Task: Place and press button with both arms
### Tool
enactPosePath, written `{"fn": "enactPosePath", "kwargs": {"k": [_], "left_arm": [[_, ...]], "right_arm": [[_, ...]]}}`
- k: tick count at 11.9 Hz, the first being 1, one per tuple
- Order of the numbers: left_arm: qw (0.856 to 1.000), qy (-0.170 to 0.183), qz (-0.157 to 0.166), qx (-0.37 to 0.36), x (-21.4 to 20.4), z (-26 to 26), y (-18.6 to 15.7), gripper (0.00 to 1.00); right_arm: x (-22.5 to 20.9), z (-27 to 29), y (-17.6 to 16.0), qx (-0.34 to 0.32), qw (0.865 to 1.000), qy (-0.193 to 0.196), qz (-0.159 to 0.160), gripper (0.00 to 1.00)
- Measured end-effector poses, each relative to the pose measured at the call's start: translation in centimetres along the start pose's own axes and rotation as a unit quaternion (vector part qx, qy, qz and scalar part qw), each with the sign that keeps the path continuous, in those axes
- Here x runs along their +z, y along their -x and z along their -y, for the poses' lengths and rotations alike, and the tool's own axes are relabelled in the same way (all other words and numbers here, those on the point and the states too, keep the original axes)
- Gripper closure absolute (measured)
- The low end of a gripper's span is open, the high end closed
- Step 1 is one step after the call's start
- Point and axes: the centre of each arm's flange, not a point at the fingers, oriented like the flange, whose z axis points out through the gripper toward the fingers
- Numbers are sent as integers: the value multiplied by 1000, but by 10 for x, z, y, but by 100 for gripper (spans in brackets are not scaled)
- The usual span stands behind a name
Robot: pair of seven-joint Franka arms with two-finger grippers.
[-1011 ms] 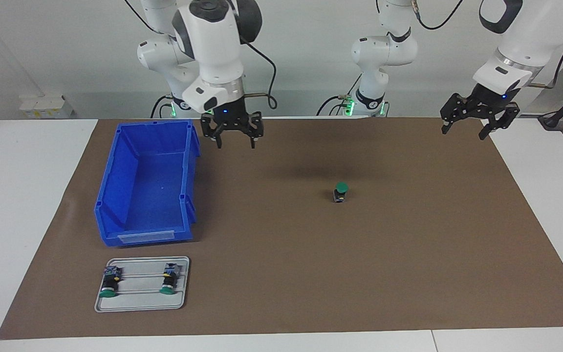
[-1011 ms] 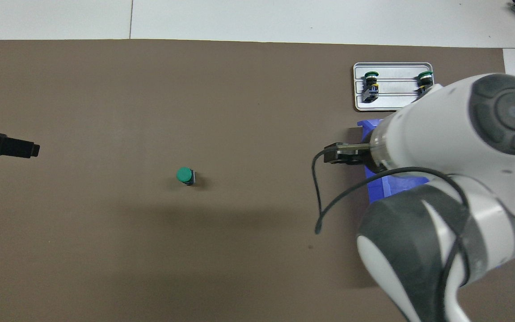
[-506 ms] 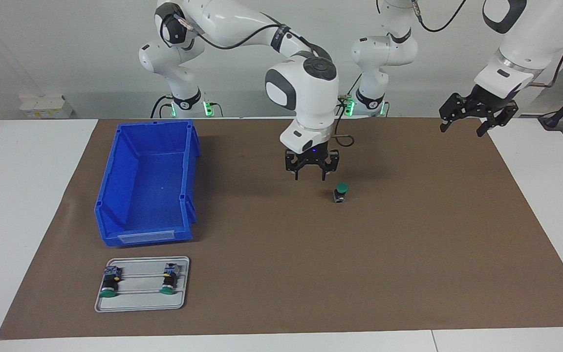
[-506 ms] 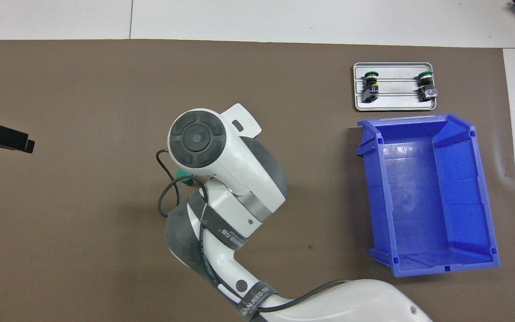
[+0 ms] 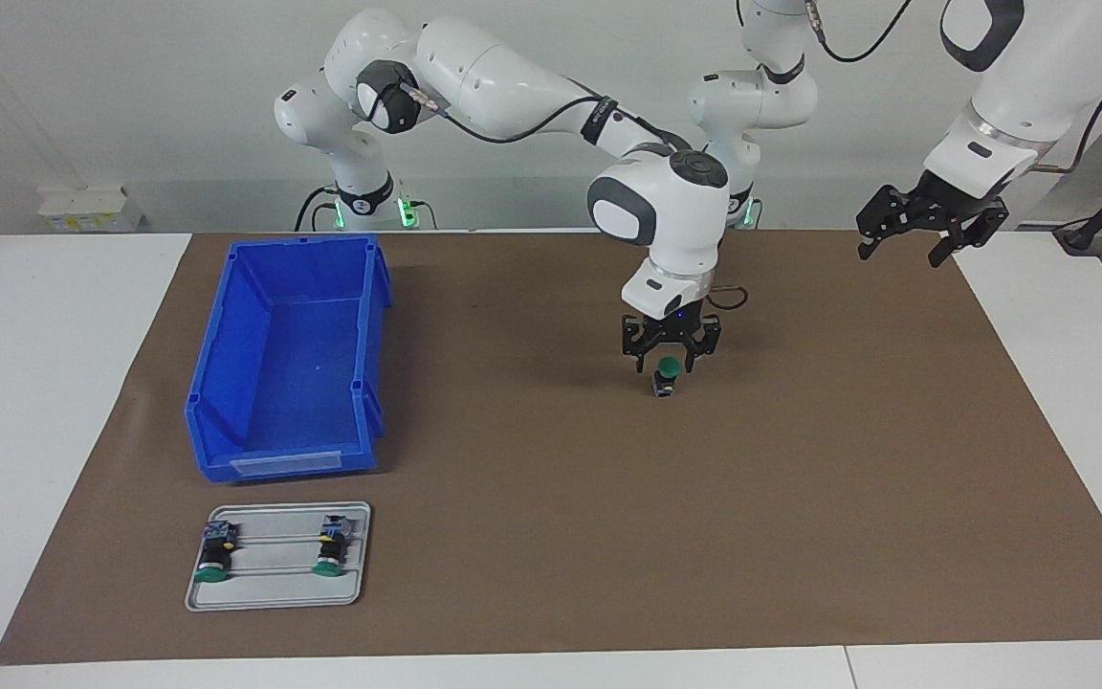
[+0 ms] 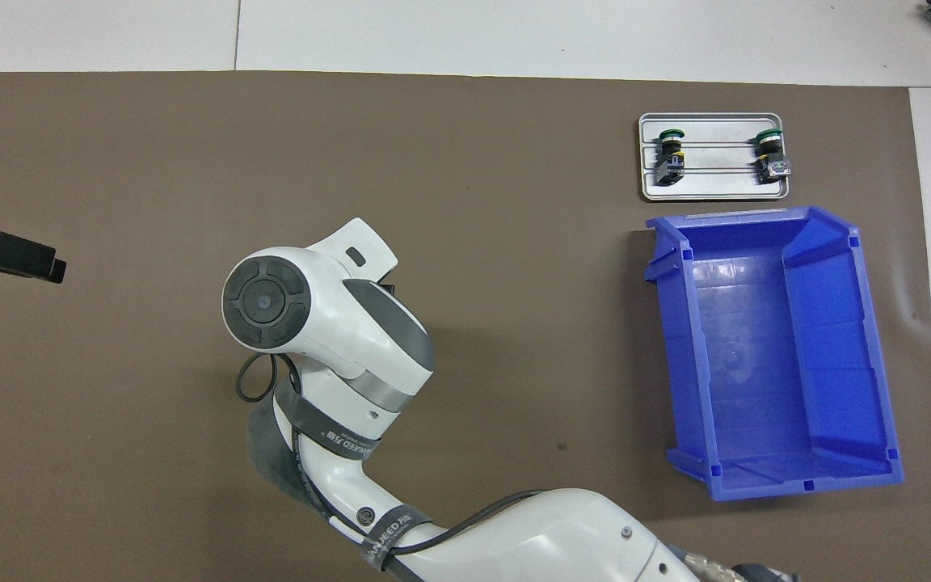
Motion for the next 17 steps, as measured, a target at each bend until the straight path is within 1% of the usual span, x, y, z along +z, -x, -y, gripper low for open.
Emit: {"fn": "enactPosePath", "kwargs": {"k": [4, 8, 12, 14, 16, 17], "left_arm": [[1000, -10, 2, -1, 0, 2, 1, 0], [1000, -11, 2, -2, 0, 2, 1, 0], [1000, -11, 2, -2, 0, 2, 3, 0], [1000, -11, 2, -2, 0, 2, 3, 0], [1000, -11, 3, -2, 0, 2, 3, 0], [1000, -11, 3, -2, 0, 2, 3, 0]], "right_arm": [[7, 5, 4, -4, 1000, -5, -2, 21], [42, 18, 24, -1, 1000, 6, 10, 21], [42, 18, 24, 1, 1000, 7, 9, 22], [43, 17, 24, 1, 1000, 8, 10, 26], [46, 17, 25, 0, 1000, 10, 12, 27], [47, 17, 25, 0, 1000, 11, 12, 33]]}}
